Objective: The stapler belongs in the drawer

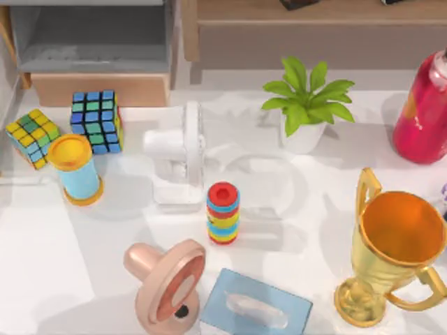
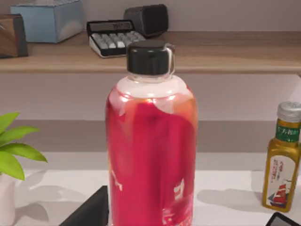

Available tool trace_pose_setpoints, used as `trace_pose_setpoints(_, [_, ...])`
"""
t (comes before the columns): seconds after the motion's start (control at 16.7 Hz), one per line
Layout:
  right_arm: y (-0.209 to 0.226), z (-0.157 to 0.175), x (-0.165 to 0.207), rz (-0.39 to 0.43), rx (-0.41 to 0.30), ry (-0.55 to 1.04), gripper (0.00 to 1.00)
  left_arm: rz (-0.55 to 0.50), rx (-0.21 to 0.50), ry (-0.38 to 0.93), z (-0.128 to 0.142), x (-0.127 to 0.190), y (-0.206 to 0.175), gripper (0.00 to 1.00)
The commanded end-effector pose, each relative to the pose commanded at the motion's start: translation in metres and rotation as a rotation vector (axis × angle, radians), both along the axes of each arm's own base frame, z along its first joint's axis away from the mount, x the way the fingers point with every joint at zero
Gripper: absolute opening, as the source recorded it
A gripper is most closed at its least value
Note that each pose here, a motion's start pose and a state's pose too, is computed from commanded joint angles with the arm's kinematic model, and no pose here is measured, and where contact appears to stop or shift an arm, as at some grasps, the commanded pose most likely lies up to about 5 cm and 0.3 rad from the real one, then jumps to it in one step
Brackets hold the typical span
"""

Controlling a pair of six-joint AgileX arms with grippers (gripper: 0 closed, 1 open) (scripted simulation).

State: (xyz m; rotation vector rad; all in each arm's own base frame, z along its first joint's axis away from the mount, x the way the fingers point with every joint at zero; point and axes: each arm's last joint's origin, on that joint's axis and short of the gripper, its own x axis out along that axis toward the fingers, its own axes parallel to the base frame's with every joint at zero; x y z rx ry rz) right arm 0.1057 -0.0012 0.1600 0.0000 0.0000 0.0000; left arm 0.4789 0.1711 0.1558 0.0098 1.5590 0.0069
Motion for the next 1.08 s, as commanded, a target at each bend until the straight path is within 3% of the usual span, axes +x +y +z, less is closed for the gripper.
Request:
trace_pose_setpoints(0.3, [0.0000, 0.0000, 0.0000, 0.000, 0.000, 0.000, 1.00, 0.001, -0.001, 0.004, -0.0026, -0.0004, 0.0000, 0.00])
trace_pose_setpoints(1.08, [0.0000, 0.0000, 0.0000, 0.000, 0.000, 0.000, 1.00, 0.001, -0.001, 0.004, -0.0026, -0.0004, 0.0000, 0.98])
